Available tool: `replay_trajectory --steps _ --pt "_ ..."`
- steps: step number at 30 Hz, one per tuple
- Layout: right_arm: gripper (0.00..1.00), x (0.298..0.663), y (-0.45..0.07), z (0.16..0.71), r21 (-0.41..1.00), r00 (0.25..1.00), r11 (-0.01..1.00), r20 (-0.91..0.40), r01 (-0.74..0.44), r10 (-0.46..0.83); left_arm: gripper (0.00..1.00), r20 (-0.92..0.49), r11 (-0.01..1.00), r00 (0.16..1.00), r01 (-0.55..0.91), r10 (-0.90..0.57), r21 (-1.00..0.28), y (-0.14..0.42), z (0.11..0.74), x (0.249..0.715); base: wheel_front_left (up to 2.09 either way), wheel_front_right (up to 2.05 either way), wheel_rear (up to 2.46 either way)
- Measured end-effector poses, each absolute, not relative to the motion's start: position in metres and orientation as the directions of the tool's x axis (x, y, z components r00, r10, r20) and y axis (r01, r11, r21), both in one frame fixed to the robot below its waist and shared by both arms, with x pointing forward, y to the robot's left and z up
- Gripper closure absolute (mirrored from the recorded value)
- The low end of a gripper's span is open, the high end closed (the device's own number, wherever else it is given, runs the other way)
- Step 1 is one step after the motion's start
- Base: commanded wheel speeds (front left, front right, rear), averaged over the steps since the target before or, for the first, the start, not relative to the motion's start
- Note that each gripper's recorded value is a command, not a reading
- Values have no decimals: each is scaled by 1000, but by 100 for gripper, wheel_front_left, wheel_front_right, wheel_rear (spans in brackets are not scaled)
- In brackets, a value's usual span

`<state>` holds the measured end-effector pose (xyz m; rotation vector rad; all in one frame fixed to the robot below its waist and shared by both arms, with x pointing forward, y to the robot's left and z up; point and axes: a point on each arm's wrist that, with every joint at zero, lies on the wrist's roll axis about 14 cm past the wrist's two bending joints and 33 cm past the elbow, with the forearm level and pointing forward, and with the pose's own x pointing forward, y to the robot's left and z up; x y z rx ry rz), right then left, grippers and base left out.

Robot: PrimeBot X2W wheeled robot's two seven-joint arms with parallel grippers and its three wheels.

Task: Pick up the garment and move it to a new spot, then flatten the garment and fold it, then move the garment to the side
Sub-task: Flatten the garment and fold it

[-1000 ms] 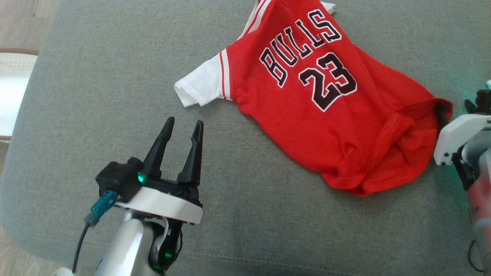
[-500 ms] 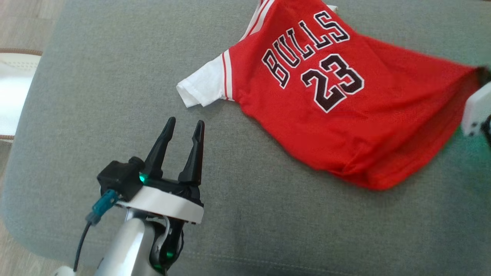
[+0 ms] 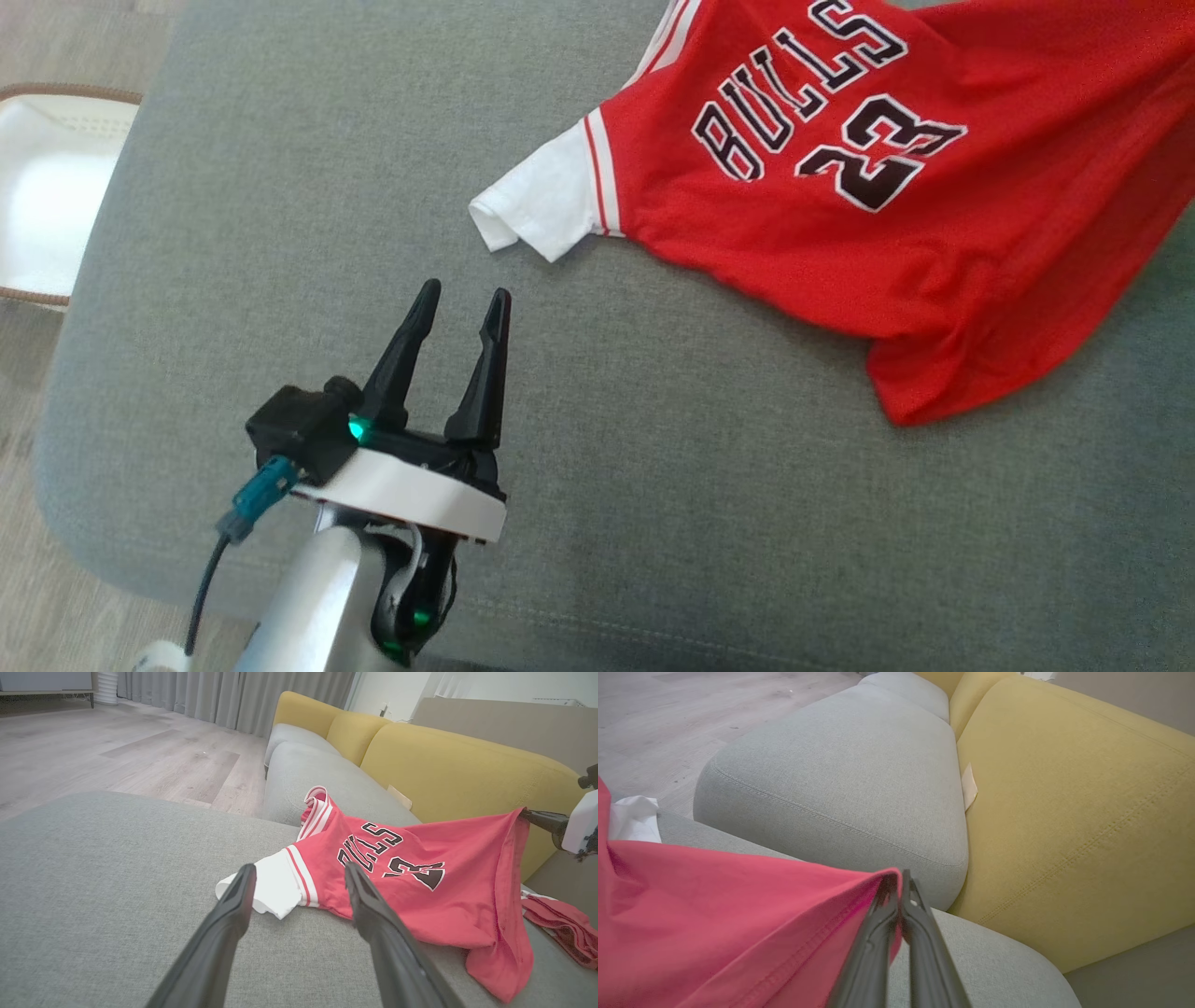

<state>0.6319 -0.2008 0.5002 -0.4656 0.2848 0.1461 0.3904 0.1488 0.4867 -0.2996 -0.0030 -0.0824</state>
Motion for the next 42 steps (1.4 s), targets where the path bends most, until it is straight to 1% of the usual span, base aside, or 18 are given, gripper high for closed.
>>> replay_trajectory --steps 2,3,4,12,18,24,25,27,33,42 --pt "100 635 -199 500 -425 949 882 -306 -205 74 0 14 951 997 75 -75 -301 150 487 390 0 0 0" --pt "32 635 -198 498 -427 948 879 -309 -210 76 0 13 951 997 73 -73 -301 151 486 390 0 0 0" --pt "0 634 -197 495 -425 946 880 -315 -213 77 0 13 951 997 72 -71 -300 151 486 390 0 0 0" --pt "0 619 -192 489 -377 939 901 -332 -214 85 0 38 950 996 84 -76 -300 149 495 390 0 0 0" --pt "0 599 -189 507 -349 959 915 -261 -202 111 0 85 951 994 95 -73 -293 150 510 388 0 0 0" --pt "0 553 -169 501 -232 963 950 -215 -211 162 0 116 947 990 113 -81 -302 147 520 374 0 0 0" --pt "0 553 -169 501 -232 963 950 -215 -211 162 0 116 947 990 113 -81 -302 147 520 374 0 0 0" --pt "0 538 -164 502 -192 966 959 -198 -207 169 0 120 944 989 117 -83 -307 145 521 367 0 0 0" --pt "0 497 -151 509 -52 978 981 -100 -188 182 0 142 937 983 156 -116 -312 133 527 359 0 0 0" --pt "0 416 -138 460 119 977 979 -116 -168 182 0 180 930 972 202 -151 -306 122 540 359 0 0 0"
